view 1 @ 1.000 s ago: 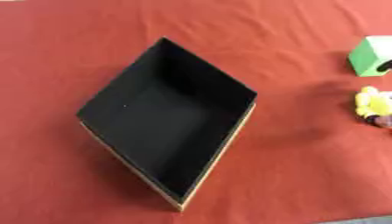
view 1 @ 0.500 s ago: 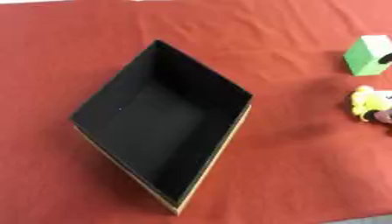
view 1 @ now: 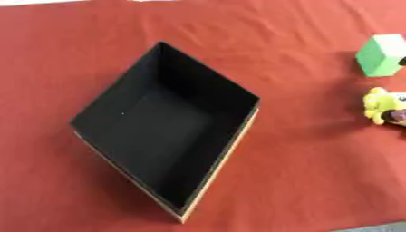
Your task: Pick up objects on the table and place them in the box.
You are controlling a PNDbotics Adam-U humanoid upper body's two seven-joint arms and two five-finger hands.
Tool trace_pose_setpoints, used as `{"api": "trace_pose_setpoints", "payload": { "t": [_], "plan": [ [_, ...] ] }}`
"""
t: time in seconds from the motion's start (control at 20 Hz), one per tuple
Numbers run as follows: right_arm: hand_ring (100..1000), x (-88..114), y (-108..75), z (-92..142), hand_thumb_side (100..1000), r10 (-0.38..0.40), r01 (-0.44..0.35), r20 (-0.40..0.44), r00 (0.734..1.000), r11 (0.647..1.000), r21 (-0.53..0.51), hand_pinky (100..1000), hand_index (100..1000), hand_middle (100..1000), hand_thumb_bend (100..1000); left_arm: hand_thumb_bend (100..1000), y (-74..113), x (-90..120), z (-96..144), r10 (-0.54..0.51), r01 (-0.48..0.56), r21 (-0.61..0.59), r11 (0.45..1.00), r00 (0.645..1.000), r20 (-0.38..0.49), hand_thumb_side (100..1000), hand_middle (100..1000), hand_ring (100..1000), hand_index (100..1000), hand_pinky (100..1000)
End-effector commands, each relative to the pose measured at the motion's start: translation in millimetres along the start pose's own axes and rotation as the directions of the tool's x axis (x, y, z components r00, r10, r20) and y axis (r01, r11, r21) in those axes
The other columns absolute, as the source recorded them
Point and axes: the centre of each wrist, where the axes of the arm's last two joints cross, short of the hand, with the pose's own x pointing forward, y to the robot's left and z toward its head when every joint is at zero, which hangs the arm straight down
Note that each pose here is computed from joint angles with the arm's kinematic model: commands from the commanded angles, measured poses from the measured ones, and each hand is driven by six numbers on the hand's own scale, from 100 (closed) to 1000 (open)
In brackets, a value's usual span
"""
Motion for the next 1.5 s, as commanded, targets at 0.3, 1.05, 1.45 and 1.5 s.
{"api": "trace_pose_setpoints", "payload": {
  "t": [0.3,1.05,1.45,1.5],
  "plan": [
    [1000,-13,-13.1,-5,268,-0.1,0.131,-0.173,0.98,0.975,0.18,961,941,934,632,100,6.9,4,-7,-0.026,0.026,-0.002,1.0,0.999,0.038,473,694,834,799,521],
    [926,-9,-13.8,-13,240,-0.078,0.106,-0.138,0.987,0.972,0.21,875,852,814,574,100,5.1,5,-8,-0.016,0.016,-0.005,1.0,0.999,0.04,470,693,834,799,520],
    [541,-5,-12.8,-12,100,-0.059,0.085,-0.151,0.987,0.982,0.171,445,552,516,359,100,4.9,5,-8,-0.015,0.015,-0.007,1.0,0.999,0.039,471,691,834,798,520],
    [517,-4,-12.4,-12,100,-0.062,0.087,-0.15,0.987,0.982,0.169,410,529,494,373,100,5.0,5,-8,-0.015,0.015,-0.007,1.0,0.999,0.039,471,691,834,798,520]
  ]
}}
